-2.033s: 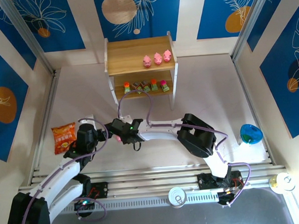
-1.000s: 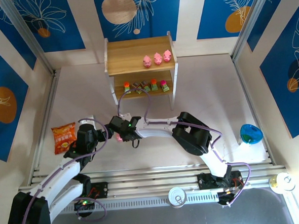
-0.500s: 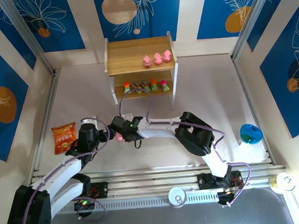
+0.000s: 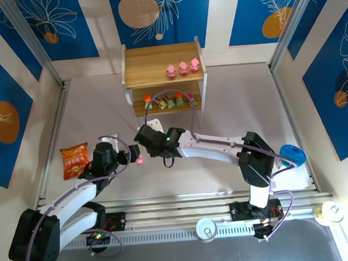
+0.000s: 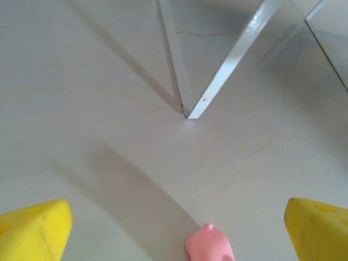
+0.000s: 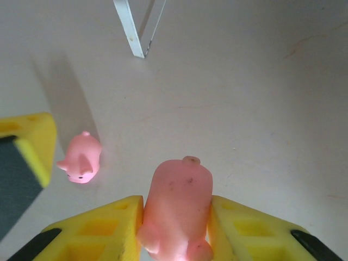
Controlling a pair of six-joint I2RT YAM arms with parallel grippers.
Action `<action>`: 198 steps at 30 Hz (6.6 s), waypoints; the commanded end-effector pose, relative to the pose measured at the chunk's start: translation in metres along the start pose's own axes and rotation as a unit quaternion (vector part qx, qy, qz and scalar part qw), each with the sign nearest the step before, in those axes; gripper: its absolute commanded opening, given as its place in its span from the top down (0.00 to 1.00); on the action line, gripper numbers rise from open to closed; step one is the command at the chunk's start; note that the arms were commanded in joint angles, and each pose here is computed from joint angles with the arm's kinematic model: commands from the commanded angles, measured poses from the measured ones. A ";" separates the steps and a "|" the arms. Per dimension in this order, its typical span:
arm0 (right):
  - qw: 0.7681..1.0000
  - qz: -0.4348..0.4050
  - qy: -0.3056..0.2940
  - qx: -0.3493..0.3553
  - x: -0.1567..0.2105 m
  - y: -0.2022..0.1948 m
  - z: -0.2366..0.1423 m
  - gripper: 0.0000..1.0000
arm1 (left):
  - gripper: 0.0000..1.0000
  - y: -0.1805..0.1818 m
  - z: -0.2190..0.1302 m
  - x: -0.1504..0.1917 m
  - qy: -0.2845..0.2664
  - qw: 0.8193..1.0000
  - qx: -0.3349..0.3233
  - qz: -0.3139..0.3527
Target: Place and organize the plastic toys onto the shelf
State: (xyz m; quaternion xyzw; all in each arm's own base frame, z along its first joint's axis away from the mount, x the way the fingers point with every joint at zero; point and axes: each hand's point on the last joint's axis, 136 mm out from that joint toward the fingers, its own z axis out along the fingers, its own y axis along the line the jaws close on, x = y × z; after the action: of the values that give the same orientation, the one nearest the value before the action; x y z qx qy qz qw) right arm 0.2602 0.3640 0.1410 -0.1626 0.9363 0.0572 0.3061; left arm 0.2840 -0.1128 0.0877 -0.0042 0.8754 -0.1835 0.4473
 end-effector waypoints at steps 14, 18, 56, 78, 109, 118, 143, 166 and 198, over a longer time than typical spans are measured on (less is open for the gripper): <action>0.997 -0.038 -0.061 -0.001 -0.059 -0.028 -0.088 0.67 | 0.00 -0.037 -0.004 -0.011 -0.022 0.994 0.018 0.105; 0.996 -0.047 -0.075 -0.001 -0.075 -0.033 -0.109 0.67 | 0.00 -0.045 -0.005 -0.010 -0.025 0.991 0.018 0.130; 0.982 -0.046 -0.181 0.012 -0.227 -0.066 -0.152 0.67 | 0.00 -0.058 -0.015 -0.017 -0.058 0.984 0.021 0.169; 0.983 -0.043 -0.175 0.031 -0.243 -0.082 -0.117 0.66 | 0.00 -0.058 -0.014 -0.017 -0.058 0.984 0.019 0.169; 0.972 -0.047 -0.228 0.027 -0.257 -0.086 -0.166 0.49 | 0.00 -0.056 -0.014 -0.018 -0.059 0.984 0.013 0.166; 0.968 -0.055 -0.244 0.032 -0.244 -0.084 -0.197 0.49 | 0.00 -0.043 -0.023 -0.027 -0.082 0.985 -0.018 0.151; 0.990 -0.033 -0.136 -0.027 -0.107 -0.030 -0.128 0.49 | 0.00 -0.011 -0.029 -0.031 -0.083 0.988 -0.073 0.110; 0.998 -0.004 -0.027 -0.059 -0.026 0.027 -0.036 0.50 | 0.00 0.023 -0.035 -0.029 -0.085 0.990 -0.107 0.038; 0.995 -0.001 0.069 -0.073 0.034 0.097 0.057 0.49 | 0.00 0.056 -0.047 -0.025 -0.095 0.985 -0.140 -0.039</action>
State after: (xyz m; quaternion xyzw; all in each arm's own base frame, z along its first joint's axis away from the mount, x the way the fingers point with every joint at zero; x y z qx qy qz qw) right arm 0.2385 0.4423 0.0738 -0.1911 0.9485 0.0958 0.2340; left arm 0.2736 -0.0445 0.1182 -0.1055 0.8444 -0.0673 0.5209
